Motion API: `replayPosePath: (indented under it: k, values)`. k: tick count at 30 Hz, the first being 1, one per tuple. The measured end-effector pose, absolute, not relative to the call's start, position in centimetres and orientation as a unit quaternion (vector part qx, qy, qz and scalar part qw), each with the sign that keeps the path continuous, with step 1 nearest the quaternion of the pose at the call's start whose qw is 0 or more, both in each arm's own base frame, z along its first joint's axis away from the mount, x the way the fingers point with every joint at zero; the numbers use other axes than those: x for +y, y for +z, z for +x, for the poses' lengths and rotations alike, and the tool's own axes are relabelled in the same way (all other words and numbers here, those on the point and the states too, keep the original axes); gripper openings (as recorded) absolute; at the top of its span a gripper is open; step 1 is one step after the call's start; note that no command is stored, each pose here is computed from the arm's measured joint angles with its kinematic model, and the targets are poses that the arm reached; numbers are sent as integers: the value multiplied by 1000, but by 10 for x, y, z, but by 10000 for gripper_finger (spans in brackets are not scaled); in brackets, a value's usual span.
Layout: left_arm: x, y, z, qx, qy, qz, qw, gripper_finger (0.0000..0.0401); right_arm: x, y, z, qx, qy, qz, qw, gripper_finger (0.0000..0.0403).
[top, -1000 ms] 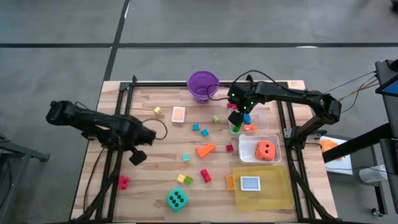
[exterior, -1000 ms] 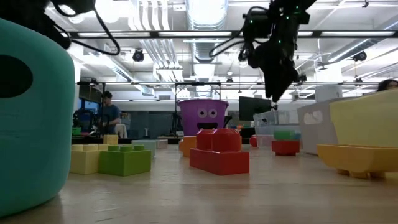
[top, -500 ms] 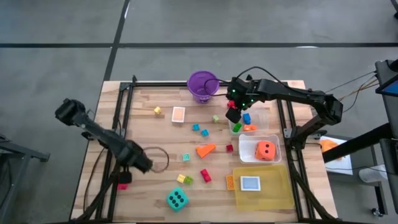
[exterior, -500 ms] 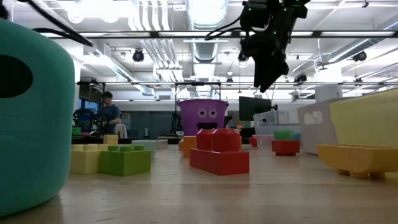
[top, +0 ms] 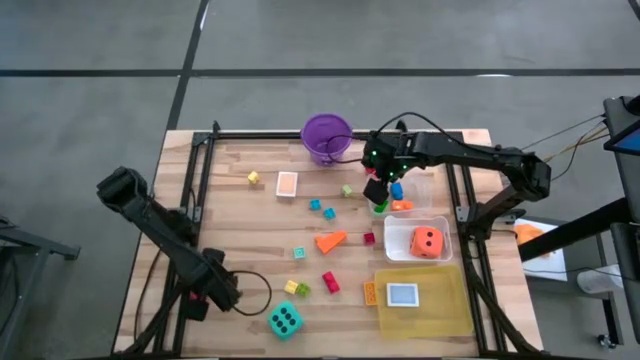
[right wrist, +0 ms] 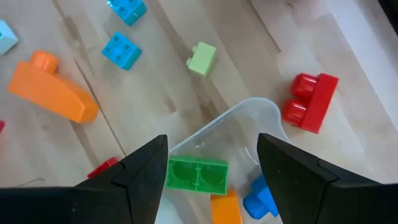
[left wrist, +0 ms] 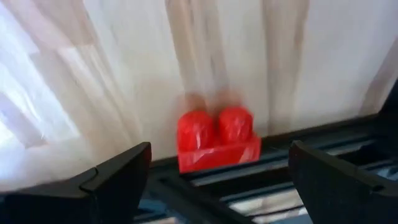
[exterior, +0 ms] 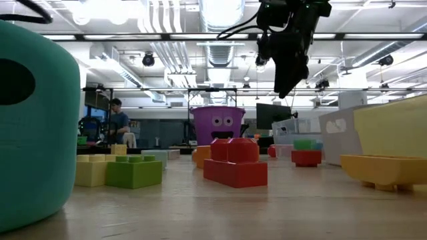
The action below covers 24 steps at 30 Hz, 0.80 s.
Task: Pick & Place Toys
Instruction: Put the red game piece into the transparent bin
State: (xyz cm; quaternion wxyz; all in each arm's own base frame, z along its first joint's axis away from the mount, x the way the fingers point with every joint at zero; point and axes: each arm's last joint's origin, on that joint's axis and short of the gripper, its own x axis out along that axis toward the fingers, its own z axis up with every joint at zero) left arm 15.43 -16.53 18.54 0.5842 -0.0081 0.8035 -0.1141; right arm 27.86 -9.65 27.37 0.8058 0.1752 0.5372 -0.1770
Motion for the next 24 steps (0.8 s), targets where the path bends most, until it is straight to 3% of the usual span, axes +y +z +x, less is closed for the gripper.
replayPosePath:
  k: [8,15,24]
  values:
    - [-172,186,158,801,-149,-55,577,365,-89,272,282,540,-159,157,811,244]
    - [-169,179,152,824,-107,-93,548,395,-85,273,287,520,-162,163,823,244]
    - [-159,163,142,840,-62,-86,532,393,-83,275,291,502,-185,150,832,244]
